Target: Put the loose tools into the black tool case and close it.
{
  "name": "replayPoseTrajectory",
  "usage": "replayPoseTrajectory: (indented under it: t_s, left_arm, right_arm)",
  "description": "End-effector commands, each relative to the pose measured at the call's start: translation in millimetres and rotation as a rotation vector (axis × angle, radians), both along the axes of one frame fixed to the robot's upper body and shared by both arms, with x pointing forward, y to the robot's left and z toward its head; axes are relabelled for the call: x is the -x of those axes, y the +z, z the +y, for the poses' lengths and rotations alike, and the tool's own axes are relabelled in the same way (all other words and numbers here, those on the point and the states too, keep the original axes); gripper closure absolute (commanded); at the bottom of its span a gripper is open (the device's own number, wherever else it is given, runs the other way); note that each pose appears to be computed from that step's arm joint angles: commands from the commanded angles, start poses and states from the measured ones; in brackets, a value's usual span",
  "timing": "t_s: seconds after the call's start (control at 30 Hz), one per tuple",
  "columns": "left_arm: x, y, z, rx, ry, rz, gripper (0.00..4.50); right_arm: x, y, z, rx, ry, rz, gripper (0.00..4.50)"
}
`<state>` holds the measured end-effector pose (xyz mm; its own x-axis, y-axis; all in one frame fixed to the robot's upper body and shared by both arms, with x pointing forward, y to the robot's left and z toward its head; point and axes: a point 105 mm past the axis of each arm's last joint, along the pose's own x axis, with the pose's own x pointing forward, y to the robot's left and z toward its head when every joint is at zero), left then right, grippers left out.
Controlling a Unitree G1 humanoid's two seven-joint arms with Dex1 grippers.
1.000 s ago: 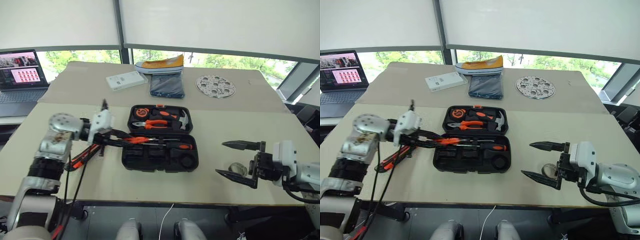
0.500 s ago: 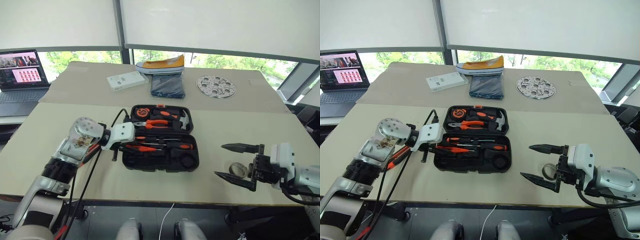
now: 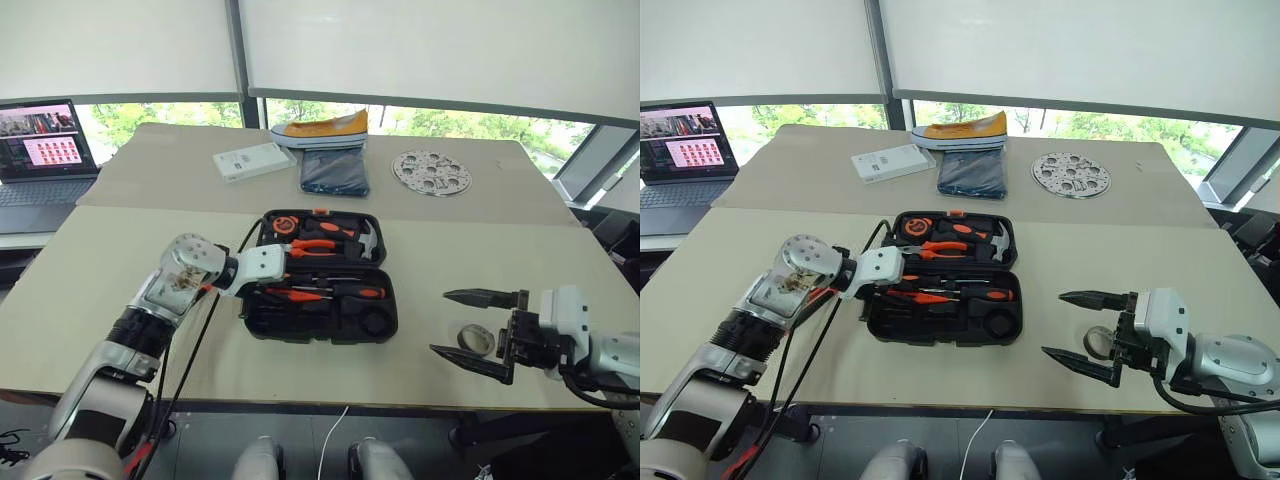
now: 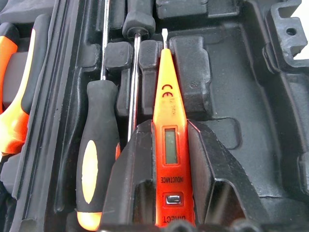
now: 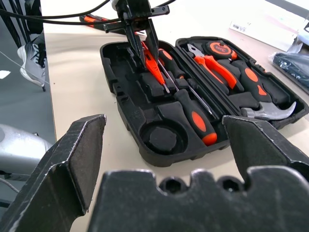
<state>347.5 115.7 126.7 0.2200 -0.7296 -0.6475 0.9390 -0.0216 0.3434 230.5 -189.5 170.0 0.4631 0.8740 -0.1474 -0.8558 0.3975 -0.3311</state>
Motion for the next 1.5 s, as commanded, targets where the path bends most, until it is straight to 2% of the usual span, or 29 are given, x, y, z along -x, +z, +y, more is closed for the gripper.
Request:
replayPoseTrajectory:
  t_s: [0.03, 0.2, 0.4, 0.47, 0.6, 0.63, 0.67, 0.77, 0.83, 0.93, 1.17, 1.5]
  left_arm:
    - [-2, 1, -2, -0.033, -0.001, -0.014, 4.02]
    - [0, -7, 9, -0.119, -0.004, -0.006, 4.02]
    - [2, -8, 3, -0.046, 0.024, 0.024, 4.02]
    - [-2, 2, 2, 0.035, 0.032, -0.014, 3.0]
    - [-3, 32, -3, 0.2, -0.052, -0.111, 1.64]
    - [-1, 37, -2, 0.233, -0.068, -0.091, 1.35]
    - [1, 42, -2, 0.27, -0.075, -0.072, 0.86]
    - [-1, 50, 1, 0.337, -0.042, -0.028, 0.86]
    - [-3, 45, 4, 0.345, -0.021, -0.037, 0.86]
    - [-5, 30, 5, 0.373, 0.003, -0.036, 1.65]
    - [-6, 2, 10, 0.33, 0.04, -0.042, 4.37]
    - [3, -19, 8, 0.273, 0.014, 0.006, 4.45]
  right_arm:
    - [2, 11, 1, 0.001, 0.005, -0.042, 0.0]
    - [3, 12, -1, 0.006, 0.002, -0.043, 0.0]
    - [0, 12, -1, 0.005, 0.006, -0.044, 0.0]
    - [0, 12, -1, 0.004, 0.008, -0.042, 0.0]
    - [0, 11, -4, 0.013, 0.012, -0.032, 0.0]
    - [0, 10, -5, 0.015, 0.012, -0.03, 0.0]
    - [0, 10, -6, 0.017, 0.012, -0.028, 0.0]
    - [-1, 10, -8, 0.017, 0.011, -0.027, 0.0]
    - [-2, 9, -7, 0.015, 0.012, -0.025, 0.0]
    - [-3, 6, -6, 0.01, 0.012, -0.021, 0.0]
    - [-4, 6, -9, 0.011, 0.008, -0.019, 0.0]
    - [-3, 5, -14, 0.018, -0.001, -0.017, 0.0]
